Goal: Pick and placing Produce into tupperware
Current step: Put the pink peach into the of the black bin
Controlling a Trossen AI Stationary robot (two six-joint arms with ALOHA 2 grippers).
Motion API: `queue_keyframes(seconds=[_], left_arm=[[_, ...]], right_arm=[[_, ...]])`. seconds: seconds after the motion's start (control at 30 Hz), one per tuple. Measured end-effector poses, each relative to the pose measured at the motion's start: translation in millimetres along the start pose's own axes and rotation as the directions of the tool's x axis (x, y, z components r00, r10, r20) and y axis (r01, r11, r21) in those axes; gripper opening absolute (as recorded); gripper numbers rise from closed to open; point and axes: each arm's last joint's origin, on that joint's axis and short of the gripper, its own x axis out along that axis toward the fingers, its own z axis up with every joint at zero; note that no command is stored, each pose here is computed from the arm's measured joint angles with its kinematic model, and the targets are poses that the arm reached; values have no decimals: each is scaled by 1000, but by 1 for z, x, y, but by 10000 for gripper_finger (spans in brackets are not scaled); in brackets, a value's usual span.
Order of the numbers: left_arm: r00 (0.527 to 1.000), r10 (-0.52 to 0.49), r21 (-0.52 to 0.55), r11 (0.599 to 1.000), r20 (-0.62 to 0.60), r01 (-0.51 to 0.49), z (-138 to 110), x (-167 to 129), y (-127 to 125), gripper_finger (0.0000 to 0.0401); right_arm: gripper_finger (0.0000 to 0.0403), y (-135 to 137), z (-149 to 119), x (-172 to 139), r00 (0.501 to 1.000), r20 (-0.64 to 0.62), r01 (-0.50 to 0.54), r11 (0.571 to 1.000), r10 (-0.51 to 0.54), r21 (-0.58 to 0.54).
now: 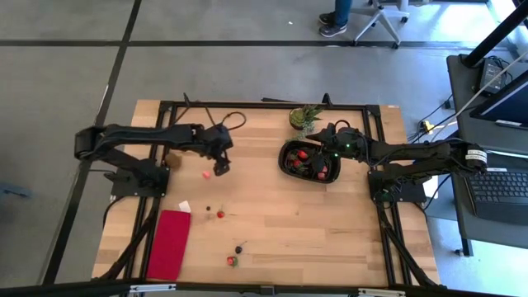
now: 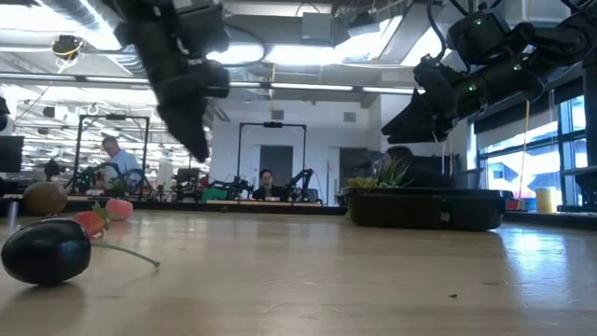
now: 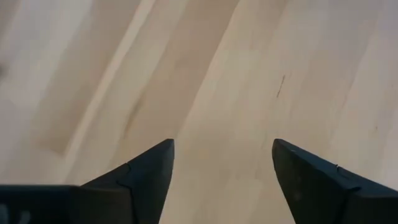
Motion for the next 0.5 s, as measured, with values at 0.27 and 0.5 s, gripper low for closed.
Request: queue_keyframes(seconds=[0.27,0.5], left_arm=[[997,6,-239,971,-71,-23,-31,5,2,262],[993,12,-324,945,-121,-51,-42,9,1,262]], right_arm=[[268,0,0,0,1000,0,0,1000,0,2],[268,0,0,0,1000,1,0,1000,0,2]])
